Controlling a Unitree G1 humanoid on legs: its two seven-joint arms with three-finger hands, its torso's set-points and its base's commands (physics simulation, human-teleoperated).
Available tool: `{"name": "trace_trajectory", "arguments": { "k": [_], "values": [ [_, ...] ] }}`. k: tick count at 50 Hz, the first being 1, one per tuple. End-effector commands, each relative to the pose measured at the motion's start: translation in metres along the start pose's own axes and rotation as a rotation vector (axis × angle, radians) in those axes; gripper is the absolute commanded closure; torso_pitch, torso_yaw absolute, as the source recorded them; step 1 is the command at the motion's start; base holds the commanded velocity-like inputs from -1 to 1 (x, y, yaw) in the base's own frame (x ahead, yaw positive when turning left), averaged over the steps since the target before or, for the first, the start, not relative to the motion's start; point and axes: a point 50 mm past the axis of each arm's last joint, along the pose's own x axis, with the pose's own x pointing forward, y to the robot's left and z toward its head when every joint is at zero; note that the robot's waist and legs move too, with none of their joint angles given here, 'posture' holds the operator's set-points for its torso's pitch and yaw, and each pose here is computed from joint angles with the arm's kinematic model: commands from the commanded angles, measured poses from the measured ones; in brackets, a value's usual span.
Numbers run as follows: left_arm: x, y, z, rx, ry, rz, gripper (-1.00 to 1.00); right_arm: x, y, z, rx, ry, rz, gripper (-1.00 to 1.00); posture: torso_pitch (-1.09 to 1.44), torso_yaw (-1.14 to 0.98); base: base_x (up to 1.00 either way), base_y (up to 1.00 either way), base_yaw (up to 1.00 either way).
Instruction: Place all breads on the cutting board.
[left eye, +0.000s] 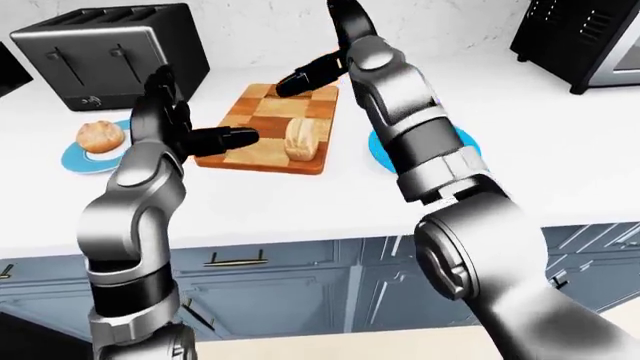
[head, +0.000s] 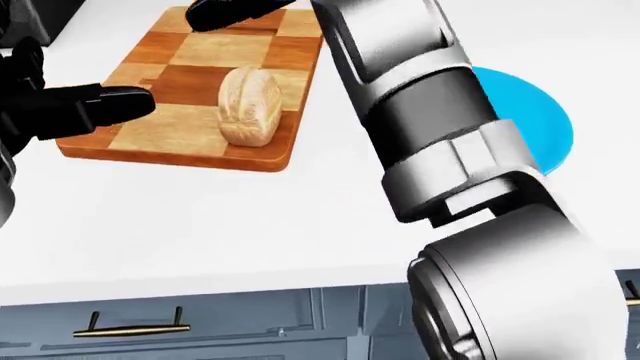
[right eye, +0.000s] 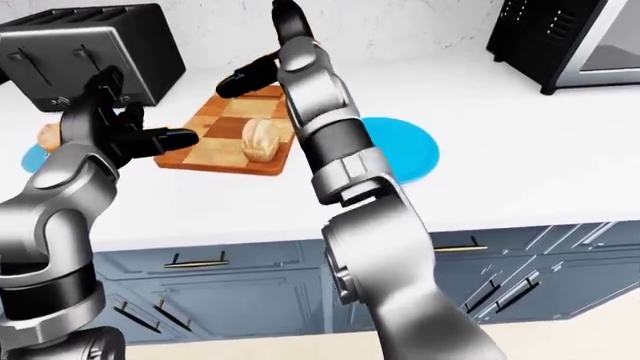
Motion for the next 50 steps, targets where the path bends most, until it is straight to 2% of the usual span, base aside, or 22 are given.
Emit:
{"name": "trace_trajectory", "arguments": {
  "k": [1,5,10,16,23,25,29,36,50],
  "values": [
    [-0.004,0.005,0.027,-0.004,-0.106,0.01,-1.0,-0.017,-0.013,0.034,-0.013,-0.061,-0.025,-1.0,0.0,0.0,0.0,0.0,0.0],
    [-0.006,0.012,0.031,0.003,-0.113,0.028,-1.0,-0.044,-0.029,0.036,0.008,-0.049,-0.052,-1.0,0.0,0.0,0.0,0.0,0.0],
    [-0.009,0.015,0.037,0.007,-0.124,0.036,-1.0,-0.067,-0.041,0.04,0.018,-0.067,-0.084,-1.0,0.0,0.0,0.0,0.0,0.0],
    [-0.013,0.018,0.044,0.008,-0.134,0.043,-1.0,-0.084,-0.048,0.044,0.0,-0.078,-0.094,-1.0,0.0,0.0,0.0,0.0,0.0],
    [-0.012,0.023,0.048,0.004,-0.142,0.069,-1.0,-0.092,-0.057,0.041,0.005,-0.088,-0.127,-1.0,0.0,0.0,0.0,0.01,0.0],
    [-0.015,0.024,0.047,0.001,-0.139,0.071,-1.0,-0.097,-0.055,0.026,0.03,-0.078,-0.131,-1.0,0.0,0.0,0.0,0.34,0.0],
    [-0.016,0.023,0.046,0.005,-0.137,0.074,-1.0,-0.102,-0.06,0.02,0.043,-0.067,-0.141,-1.0,0.0,0.0,0.0,0.36,0.0],
    [-0.013,0.018,0.043,0.005,-0.13,0.064,-1.0,-0.101,-0.064,0.015,0.045,-0.057,-0.155,-1.0,0.0,0.0,0.0,0.37,0.0],
    [-0.014,0.016,0.038,0.009,-0.123,0.057,-1.0,-0.101,-0.059,0.01,0.063,-0.057,-0.146,-1.0,0.0,0.0,0.0,0.12,0.0]
  ]
}}
